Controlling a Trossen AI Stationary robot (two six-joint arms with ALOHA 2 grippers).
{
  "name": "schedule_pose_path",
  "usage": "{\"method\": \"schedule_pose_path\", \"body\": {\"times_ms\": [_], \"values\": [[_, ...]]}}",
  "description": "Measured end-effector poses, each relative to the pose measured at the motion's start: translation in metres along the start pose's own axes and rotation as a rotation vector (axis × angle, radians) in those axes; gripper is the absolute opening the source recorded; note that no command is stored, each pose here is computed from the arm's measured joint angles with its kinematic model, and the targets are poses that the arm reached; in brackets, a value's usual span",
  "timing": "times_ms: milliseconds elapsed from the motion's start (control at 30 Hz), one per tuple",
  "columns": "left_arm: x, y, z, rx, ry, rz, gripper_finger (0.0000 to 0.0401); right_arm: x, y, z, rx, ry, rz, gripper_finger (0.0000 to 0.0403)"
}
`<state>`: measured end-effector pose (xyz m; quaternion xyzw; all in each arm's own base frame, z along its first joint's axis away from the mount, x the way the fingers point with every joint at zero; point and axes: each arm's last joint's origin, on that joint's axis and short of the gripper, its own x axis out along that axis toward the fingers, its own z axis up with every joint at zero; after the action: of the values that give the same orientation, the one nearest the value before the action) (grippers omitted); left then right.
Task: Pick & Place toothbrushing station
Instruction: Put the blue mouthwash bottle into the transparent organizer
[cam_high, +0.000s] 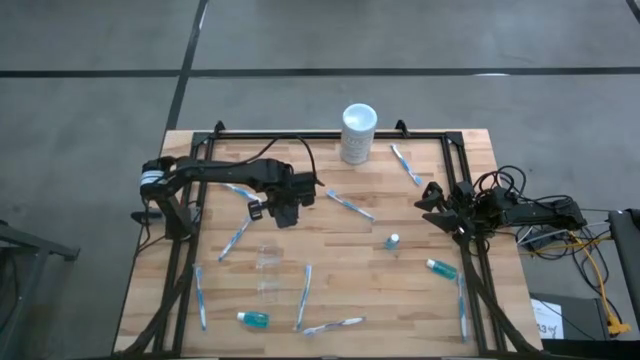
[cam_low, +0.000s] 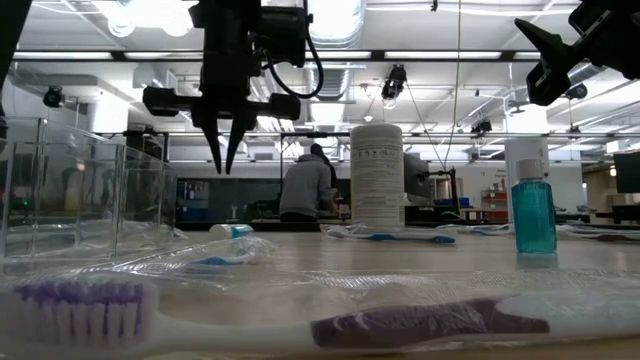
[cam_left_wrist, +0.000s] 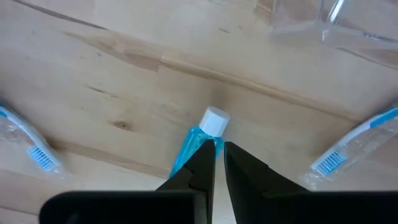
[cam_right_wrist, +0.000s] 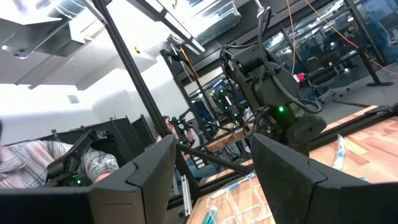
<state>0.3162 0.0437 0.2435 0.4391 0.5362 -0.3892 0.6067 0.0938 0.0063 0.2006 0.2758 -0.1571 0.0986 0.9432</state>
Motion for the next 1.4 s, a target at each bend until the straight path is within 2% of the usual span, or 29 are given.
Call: {"method": "schedule_pose_path", "body": {"times_ms": [367, 467, 600, 700, 1167, 1400], "values": [[0.0, 0.006, 0.0, -0.137, -0.001, 0.06, 0.0039, 0.0, 0.0, 0.0, 0.0, 0.0, 0.0, 0.0206], [0.0, 0.006, 0.0, -0.09, 0.0, 0.061, 0.0039, 0.0, 0.0, 0.0, 0.0, 0.0, 0.0, 0.0206], [0.0, 0.005, 0.0, 0.07, -0.015, 0.052, 0.0039, 0.0, 0.0, 0.0, 0.0, 0.0, 0.001, 0.0206], [0.0, 0.005, 0.001, 0.122, -0.04, 0.051, 0.0039, 0.0, 0.0, 0.0, 0.0, 0.0, 0.0, 0.0206], [0.016, -0.004, -0.007, 0.111, -0.044, -0.02, 0.0039, 0.0, 0.0, 0.0, 0.0, 0.0, 0.0, 0.0206], [0.017, -0.006, -0.007, 0.154, -0.075, -0.032, 0.0039, 0.0, 0.0, 0.0, 0.0, 0.0, 0.0, 0.0206]]}}
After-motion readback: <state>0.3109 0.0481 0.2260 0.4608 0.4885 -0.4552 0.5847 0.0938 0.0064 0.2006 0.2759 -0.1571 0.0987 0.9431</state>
